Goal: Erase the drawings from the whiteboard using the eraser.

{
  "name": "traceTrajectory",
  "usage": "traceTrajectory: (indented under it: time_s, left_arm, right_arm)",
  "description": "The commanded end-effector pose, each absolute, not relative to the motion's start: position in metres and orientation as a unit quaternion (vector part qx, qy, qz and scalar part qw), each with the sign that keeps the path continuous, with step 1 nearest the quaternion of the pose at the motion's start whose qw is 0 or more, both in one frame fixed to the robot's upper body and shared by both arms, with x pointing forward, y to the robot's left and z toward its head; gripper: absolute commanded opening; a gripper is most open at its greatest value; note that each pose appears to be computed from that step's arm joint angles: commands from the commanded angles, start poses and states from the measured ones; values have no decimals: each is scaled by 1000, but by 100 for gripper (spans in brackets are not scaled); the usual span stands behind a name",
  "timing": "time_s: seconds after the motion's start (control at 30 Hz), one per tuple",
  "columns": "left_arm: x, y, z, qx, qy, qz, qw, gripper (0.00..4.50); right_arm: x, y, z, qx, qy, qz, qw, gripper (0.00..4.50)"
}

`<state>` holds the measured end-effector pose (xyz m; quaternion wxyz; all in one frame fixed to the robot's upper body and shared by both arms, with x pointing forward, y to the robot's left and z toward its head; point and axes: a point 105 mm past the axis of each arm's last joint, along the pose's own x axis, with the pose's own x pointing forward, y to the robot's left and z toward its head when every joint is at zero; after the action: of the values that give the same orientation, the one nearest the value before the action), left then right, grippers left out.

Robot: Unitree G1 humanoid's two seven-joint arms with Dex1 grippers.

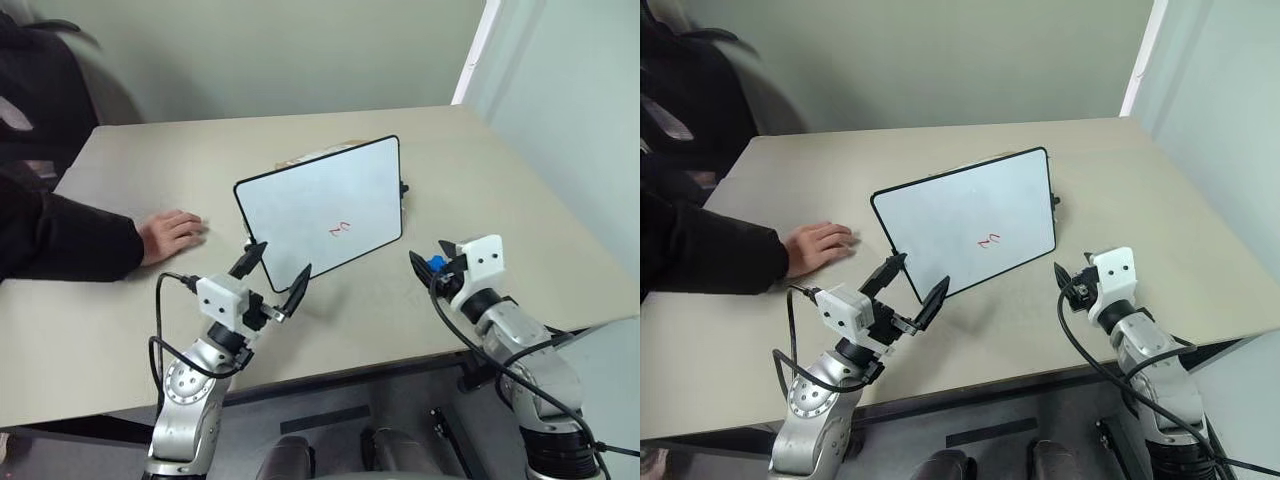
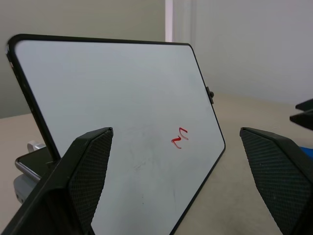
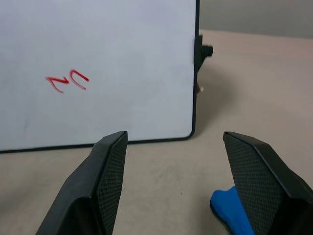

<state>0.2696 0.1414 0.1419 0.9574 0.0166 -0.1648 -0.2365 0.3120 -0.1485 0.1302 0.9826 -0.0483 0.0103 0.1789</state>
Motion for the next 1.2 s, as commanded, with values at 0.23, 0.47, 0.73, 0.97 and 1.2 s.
traceTrajectory:
  time_s: [0.23,0.47,0.73,0.97,1.2]
  left_arm:
    - [266,134,151,16,-189,-233,954,450]
    - [258,135,159,16,-193,-228,954,450]
    - [253,121,146,11,-175,-237,956,450]
    - [250,118,147,11,-170,-242,955,450]
    - [245,114,147,2,-173,-240,955,450]
  right_arm:
    - [317,-159,148,-54,-28,159,985,330]
    - [317,-151,155,-46,-33,176,983,330]
    - [318,-164,145,-39,-3,170,985,330]
    - [331,-186,148,-38,56,143,987,330]
    - [336,-208,129,-82,165,156,970,448]
